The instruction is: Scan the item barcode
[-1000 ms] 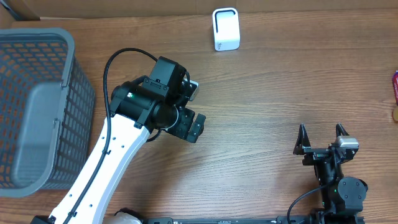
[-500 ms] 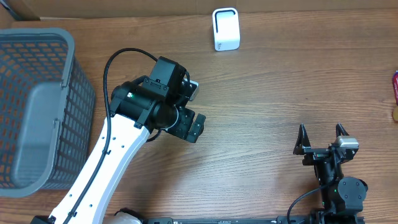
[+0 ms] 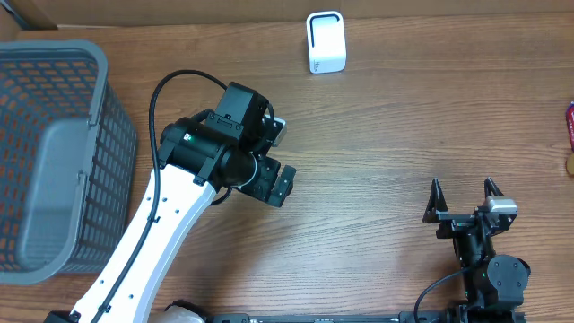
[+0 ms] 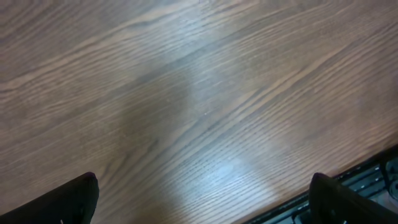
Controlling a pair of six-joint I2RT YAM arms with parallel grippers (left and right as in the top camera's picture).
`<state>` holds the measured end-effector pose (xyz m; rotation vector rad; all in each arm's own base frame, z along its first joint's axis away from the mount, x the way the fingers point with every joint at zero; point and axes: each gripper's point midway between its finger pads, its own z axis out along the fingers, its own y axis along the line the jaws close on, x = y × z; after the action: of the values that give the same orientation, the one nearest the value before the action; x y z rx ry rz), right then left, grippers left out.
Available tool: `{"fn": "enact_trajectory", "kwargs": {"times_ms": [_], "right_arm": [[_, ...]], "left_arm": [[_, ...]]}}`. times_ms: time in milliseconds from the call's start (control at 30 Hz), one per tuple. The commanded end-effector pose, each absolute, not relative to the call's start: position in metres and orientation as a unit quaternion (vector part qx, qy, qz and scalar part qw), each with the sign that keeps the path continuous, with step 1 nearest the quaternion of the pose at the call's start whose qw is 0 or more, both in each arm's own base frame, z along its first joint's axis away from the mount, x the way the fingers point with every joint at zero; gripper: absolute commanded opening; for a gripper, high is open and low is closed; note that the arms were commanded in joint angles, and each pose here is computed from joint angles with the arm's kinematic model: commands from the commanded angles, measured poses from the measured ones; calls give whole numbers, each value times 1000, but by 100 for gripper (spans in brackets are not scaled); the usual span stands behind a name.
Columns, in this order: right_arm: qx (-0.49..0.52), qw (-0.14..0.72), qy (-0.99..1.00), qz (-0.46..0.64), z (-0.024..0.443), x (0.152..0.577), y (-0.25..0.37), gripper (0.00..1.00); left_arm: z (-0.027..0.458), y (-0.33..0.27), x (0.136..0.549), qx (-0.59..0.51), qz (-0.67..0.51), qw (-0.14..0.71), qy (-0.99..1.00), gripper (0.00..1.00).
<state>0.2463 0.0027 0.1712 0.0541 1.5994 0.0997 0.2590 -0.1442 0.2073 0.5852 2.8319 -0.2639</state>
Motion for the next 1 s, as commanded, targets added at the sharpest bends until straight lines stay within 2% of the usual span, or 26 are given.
{"fn": "enact_trajectory", "kwargs": {"times_ms": [0,167,300,600,800,967], "right_arm": [[28,698,714,43,170,246,1,100],[28,698,714,43,170,246,1,100],[28,698,714,43,170,246,1,100],[28,698,714,43,170,246,1,100],[28,698,714,43,170,246,1,100],[28,698,714,43,170,246,1,100]], "left_arm": [[213,-147,266,230,-85,146,958,99],[236,-153,280,272,-91,232,930,100],[243,-141,279,259,-100,285,917,100],[211,-83,231,170,-144,379,898,100],[209,-56,203,125,-126,482,858,100],[200,-46,192,109,-105,521,840,100]]}}
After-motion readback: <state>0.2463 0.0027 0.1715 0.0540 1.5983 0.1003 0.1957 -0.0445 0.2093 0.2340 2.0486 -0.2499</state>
